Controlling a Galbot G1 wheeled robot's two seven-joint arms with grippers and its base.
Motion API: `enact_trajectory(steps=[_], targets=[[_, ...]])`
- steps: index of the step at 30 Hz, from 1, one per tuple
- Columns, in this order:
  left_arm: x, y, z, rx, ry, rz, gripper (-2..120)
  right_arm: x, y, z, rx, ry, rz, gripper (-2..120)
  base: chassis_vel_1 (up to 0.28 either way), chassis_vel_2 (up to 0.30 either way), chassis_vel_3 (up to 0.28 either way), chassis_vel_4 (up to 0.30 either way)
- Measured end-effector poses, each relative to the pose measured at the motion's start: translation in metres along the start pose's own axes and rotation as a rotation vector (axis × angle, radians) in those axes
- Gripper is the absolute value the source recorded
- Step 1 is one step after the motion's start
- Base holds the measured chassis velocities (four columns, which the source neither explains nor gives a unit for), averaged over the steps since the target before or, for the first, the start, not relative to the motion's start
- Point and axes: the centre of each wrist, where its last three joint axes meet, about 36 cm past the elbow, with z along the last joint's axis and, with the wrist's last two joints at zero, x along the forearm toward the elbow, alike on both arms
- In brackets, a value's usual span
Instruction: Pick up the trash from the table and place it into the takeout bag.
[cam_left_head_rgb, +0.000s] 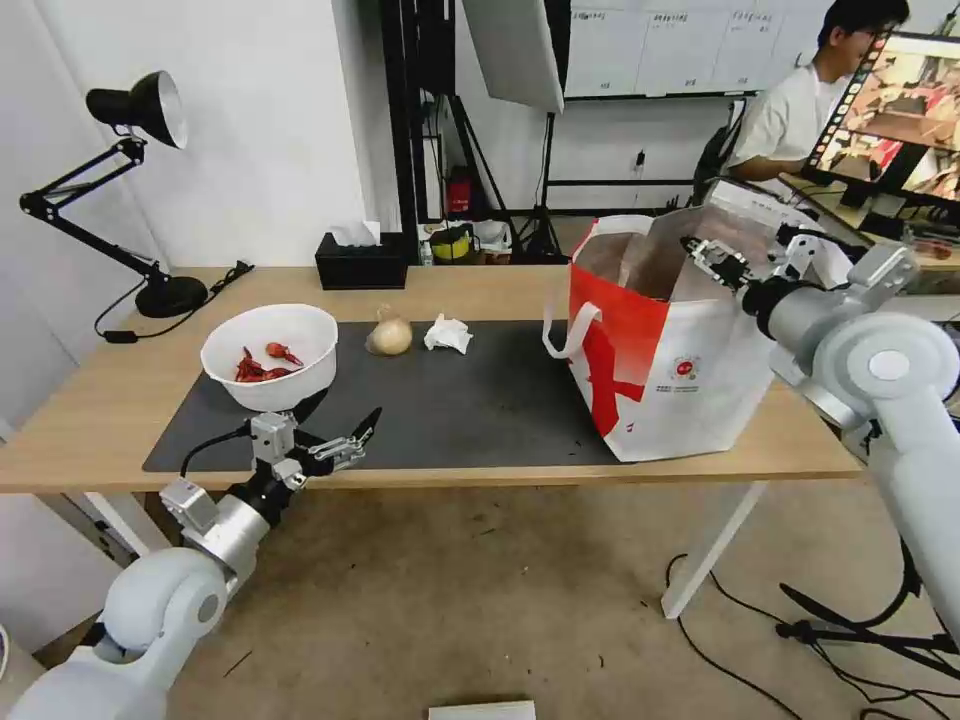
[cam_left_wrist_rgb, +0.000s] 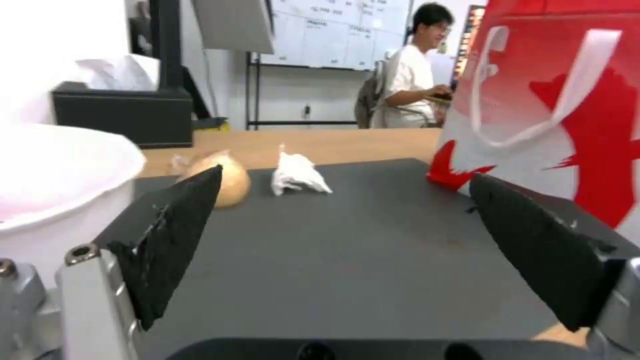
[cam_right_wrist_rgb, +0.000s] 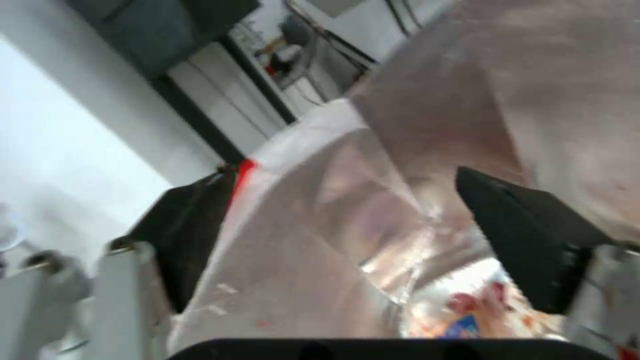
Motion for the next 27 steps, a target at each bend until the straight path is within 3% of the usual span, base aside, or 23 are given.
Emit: enact_trajectory(steps=[7,10,11,14,22,27], targets=[[0.004,0.001,-0.006,-0.014,-0.008,-0.028,100,0.006,0.028,0.0,0.127,-0.068,-0.163,100,0.0,0.0,0.0,0.0],[0.007,0.002,-0.006,-0.015,-0.01,-0.041,100,0.01,0.041,0.016,0.285,-0.095,-0.281,100,0.0,0.0,0.0,0.0],[0.007,0.002,-0.006,-0.015,-0.01,-0.041,100,0.01,0.041,0.016,0.285,-0.095,-0.281,100,0.0,0.0,0.0,0.0],[0.014,0.006,-0.005,-0.02,-0.011,-0.062,100,0.02,0.046,0.049,0.453,-0.099,-0.407,100,0.0,0.0,0.0,0.0],[0.028,0.011,-0.001,-0.029,-0.013,-0.098,100,0.055,0.037,0.115,0.552,-0.045,-0.467,100,0.0,0.0,0.0,0.0],[0.034,0.008,0.006,-0.031,-0.013,-0.112,100,0.08,0.013,0.166,0.582,-0.034,-0.416,100,0.0,0.0,0.0,0.0]])
